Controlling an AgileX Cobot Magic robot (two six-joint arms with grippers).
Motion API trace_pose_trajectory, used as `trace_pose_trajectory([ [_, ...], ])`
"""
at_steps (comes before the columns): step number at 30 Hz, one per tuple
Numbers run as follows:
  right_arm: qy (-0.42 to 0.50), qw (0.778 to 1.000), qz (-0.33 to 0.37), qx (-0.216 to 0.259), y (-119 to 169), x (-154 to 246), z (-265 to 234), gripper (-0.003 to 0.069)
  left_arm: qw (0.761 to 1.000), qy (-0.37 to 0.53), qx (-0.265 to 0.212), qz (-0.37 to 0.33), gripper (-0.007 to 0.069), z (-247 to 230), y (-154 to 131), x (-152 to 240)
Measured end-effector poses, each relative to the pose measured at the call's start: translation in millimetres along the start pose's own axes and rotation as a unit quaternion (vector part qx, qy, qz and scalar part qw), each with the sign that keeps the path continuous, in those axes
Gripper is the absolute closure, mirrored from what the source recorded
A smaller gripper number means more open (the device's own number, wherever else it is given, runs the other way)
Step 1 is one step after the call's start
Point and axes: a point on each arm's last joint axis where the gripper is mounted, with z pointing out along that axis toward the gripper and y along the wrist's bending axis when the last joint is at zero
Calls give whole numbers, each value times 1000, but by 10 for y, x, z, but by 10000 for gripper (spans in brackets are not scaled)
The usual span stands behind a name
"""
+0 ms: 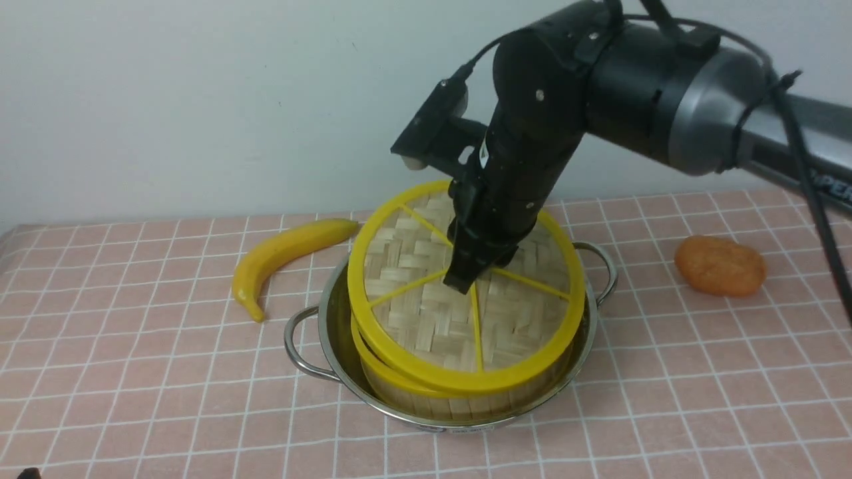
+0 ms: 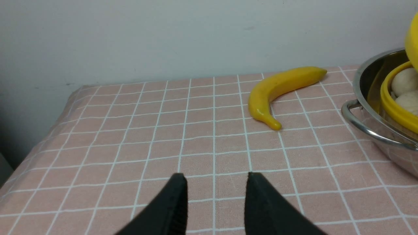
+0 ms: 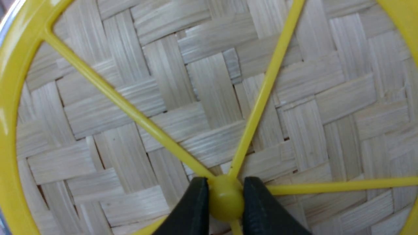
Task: Place the steamer in the pot on the pink tablecloth, and put the lid on the steamer.
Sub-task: 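Place the bamboo steamer lid onto the steamer basket in the pot with the right gripper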
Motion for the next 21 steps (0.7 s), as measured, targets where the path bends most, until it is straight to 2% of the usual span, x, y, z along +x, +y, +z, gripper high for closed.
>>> trace_pose_trajectory([
  [21,-19,998,-54,3,-5,-47,124,510,1000,0,0,0,382,0,0,0],
])
